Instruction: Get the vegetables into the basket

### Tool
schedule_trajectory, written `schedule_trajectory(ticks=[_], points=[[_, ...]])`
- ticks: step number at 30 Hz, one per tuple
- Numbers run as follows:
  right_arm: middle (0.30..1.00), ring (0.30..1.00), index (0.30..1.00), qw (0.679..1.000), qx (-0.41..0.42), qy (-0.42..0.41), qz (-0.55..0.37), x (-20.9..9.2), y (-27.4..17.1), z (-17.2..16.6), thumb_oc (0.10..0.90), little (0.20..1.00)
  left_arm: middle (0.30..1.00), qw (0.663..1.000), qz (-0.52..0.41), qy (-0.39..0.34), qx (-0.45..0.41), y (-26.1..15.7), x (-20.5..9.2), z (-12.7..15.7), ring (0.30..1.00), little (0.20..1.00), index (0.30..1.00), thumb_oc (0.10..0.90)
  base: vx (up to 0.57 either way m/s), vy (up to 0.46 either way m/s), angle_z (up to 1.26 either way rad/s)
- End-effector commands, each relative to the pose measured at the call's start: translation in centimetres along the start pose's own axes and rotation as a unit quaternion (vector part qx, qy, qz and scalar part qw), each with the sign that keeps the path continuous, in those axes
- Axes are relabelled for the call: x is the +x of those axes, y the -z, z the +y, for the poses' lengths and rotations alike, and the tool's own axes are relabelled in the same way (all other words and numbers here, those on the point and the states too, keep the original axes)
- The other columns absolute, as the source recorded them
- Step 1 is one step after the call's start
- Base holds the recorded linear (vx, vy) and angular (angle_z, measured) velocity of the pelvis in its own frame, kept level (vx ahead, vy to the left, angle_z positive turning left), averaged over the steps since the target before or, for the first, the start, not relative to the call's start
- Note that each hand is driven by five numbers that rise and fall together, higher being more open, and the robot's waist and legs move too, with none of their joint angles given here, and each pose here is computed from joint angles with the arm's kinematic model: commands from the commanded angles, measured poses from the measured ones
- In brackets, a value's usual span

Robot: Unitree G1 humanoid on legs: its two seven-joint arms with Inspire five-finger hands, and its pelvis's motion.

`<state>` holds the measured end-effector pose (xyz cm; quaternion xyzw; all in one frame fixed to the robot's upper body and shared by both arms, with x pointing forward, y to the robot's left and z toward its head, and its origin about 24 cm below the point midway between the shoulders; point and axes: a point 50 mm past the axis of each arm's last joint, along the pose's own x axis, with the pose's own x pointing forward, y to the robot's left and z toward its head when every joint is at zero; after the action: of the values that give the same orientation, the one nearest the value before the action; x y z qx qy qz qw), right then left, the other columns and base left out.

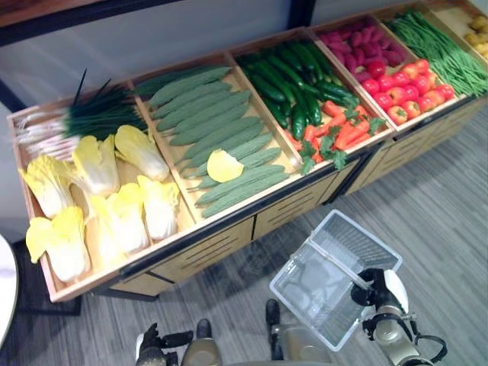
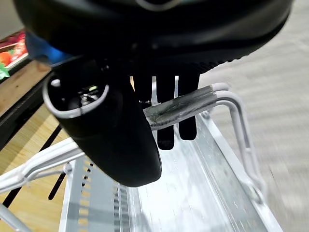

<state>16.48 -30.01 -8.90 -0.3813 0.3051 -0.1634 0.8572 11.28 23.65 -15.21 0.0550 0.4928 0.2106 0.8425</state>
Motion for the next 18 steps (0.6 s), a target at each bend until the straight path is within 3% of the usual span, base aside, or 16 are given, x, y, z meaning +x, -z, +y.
schedule_trajectory(ticks=[1, 10, 18], points=[[0.3, 0.3, 0.3, 0.995, 0.012, 0.095, -0.032, 1.1, -0.6, -4.1, 0.4, 0.3, 1.0, 0.999, -0.029, 0.014, 0.009, -1.5, 0.0, -1.2, 1.0, 1.0, 1.0, 0.9, 0.0, -0.076, 1.23], [0.3, 0.3, 0.3, 0.998, 0.019, 0.068, 0.008, 0.2, 1.4, -2.7, 0.4, 0.3, 1.0, 0.998, -0.016, 0.04, 0.043, -0.2, -0.4, -2.1, 1.0, 1.0, 1.0, 0.9, 0.03, 0.131, 0.47], [0.3, 0.3, 0.3, 0.999, 0.017, 0.047, 0.005, 0.6, 0.3, -1.4, 0.4, 0.3, 1.0, 0.998, -0.03, 0.035, 0.039, -0.9, -0.1, -1.5, 1.0, 1.0, 1.0, 0.9, -0.02, 0.129, 0.0]])
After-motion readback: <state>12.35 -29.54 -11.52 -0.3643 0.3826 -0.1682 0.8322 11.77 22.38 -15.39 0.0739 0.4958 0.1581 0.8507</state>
